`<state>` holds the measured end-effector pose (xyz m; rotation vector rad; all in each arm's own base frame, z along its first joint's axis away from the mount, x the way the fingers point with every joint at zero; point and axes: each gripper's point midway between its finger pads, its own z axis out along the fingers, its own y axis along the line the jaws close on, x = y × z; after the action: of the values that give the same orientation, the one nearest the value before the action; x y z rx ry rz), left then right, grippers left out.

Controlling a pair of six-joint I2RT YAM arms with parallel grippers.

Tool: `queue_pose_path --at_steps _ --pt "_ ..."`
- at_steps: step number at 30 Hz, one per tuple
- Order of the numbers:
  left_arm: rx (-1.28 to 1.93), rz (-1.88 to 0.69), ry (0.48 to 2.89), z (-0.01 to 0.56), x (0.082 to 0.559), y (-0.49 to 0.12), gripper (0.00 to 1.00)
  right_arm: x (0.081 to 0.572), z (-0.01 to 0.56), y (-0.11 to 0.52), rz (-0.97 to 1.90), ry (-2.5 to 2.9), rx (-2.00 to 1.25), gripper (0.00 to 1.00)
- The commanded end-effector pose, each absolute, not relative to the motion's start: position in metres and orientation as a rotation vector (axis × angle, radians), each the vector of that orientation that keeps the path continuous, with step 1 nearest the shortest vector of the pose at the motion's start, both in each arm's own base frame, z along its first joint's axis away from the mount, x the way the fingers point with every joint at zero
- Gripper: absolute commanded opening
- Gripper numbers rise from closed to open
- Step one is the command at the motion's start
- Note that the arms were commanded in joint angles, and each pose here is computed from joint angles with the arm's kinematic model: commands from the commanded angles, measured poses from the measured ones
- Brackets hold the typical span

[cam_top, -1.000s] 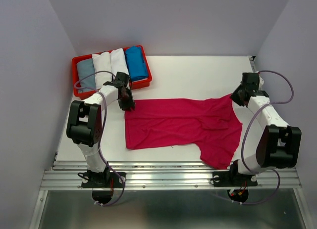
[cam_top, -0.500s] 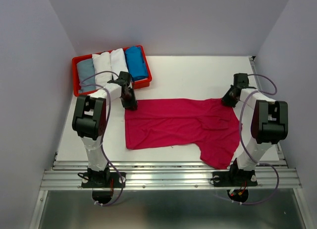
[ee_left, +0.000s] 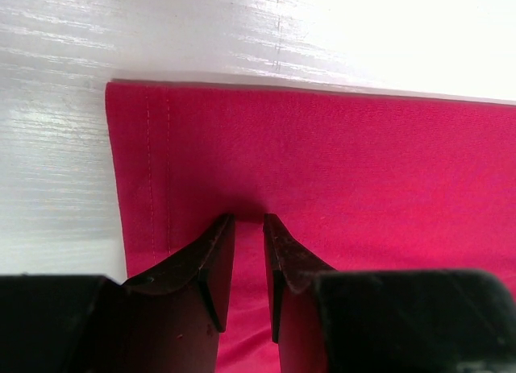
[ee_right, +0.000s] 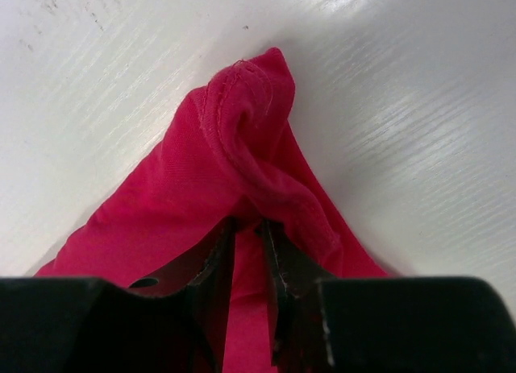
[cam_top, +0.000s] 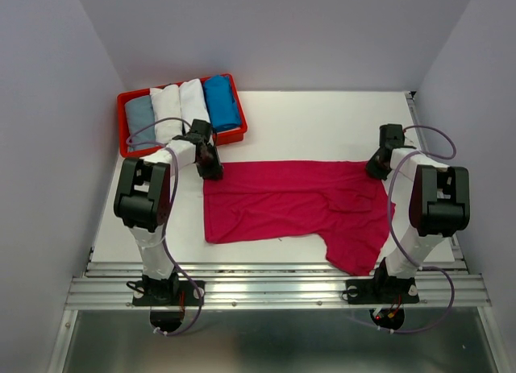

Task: Roll the t-shirts
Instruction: Fold the T-shirt at the center of the board.

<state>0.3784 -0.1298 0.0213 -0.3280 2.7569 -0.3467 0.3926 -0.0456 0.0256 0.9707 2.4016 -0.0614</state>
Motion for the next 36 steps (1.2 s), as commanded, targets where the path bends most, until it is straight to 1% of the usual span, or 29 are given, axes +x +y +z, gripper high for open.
queue_pose_path --at_steps 1,5,10,17,28,30,32,34,36 --pt "-0.359 -0.222 2.875 -0.005 0.343 -0.110 0.33 0.393 0.017 -0.053 -0.117 2.398 0.967 0.25" --pt "-0.369 -0.204 2.867 -0.004 0.342 -0.105 0.33 0.392 0.002 -0.055 -0.151 2.422 0.988 0.24" --pt "-0.417 -0.187 2.864 -0.005 0.339 -0.092 0.33 0.396 -0.003 -0.062 -0.200 2.407 1.019 0.22" --pt "-0.451 -0.218 2.867 -0.009 0.343 -0.092 0.33 0.422 -0.004 -0.060 -0.160 2.391 1.029 0.22" --pt "-0.487 -0.249 2.836 -0.001 0.373 -0.097 0.33 0.473 -0.017 -0.060 -0.119 2.375 1.043 0.22" --pt "-0.483 -0.250 2.827 0.003 0.375 -0.098 0.33 0.483 -0.007 -0.058 -0.090 2.365 1.034 0.22" --pt "-0.478 -0.256 2.811 0.011 0.376 -0.098 0.33 0.486 0.006 -0.055 -0.058 2.351 1.019 0.24" --pt "-0.477 -0.257 2.805 0.015 0.374 -0.097 0.33 0.489 0.033 -0.055 -0.029 2.304 1.003 0.27" --pt "-0.471 -0.269 2.782 0.025 0.373 -0.097 0.33 0.483 0.046 -0.054 -0.020 2.290 0.988 0.35"
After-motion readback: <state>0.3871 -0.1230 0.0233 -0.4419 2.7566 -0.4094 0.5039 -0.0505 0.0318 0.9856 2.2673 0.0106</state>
